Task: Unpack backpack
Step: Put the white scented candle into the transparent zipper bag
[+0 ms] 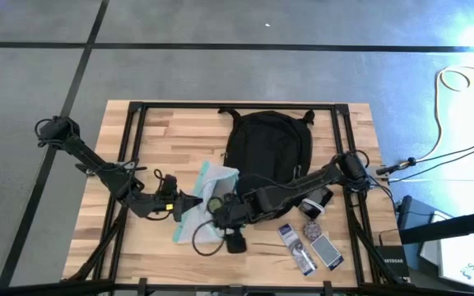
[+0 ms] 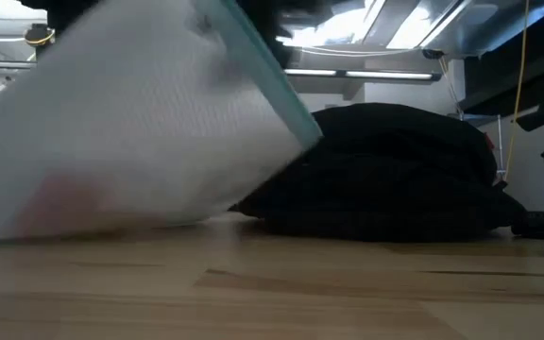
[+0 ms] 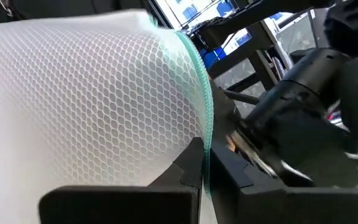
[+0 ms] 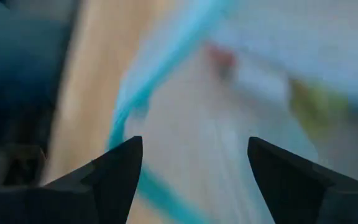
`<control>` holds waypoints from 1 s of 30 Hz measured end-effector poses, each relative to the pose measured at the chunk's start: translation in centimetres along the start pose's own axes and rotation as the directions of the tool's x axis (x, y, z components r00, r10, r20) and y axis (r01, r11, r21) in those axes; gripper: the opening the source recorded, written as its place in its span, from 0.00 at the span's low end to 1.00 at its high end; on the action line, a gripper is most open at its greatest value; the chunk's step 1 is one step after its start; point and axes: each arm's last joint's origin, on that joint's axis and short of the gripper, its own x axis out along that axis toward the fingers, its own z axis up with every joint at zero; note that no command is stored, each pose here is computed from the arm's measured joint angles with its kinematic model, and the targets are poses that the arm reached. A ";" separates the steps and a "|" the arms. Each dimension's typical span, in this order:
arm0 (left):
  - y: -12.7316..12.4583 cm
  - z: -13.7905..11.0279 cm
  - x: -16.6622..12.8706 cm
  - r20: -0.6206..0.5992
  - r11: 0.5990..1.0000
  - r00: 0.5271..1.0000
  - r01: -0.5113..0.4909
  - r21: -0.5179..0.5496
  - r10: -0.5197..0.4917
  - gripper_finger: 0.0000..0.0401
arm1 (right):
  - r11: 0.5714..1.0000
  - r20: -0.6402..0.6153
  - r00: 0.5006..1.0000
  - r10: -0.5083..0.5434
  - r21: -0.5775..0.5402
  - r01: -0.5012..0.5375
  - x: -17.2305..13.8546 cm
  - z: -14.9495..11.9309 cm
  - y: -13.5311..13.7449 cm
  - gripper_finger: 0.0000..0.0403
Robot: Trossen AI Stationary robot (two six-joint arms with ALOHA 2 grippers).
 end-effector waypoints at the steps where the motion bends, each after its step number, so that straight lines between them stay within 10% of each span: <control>1: 0.0 0.0 0.0 0.000 1.000 1.000 0.000 0.000 0.000 0.00 | 0.999 -0.050 0.998 -0.042 0.015 0.043 -0.5 -0.7 0.3 0.67; 15: 0.1 0.0 0.0 -0.002 1.000 1.000 -0.004 -0.002 0.004 0.00 | 0.952 -0.308 0.903 -0.299 -0.030 0.305 -4.3 -9.1 9.8 0.66; 22: 0.0 0.0 0.0 -0.002 1.000 1.000 -0.003 -0.007 0.003 0.00 | 0.859 -0.460 0.762 -0.456 -0.005 0.511 -7.0 -15.4 13.1 0.66; 30: 0.0 0.0 0.0 -0.001 1.000 1.000 -0.003 -0.013 0.003 0.00 | 0.873 -0.335 0.891 -0.306 0.274 0.403 -9.0 -20.6 11.2 0.66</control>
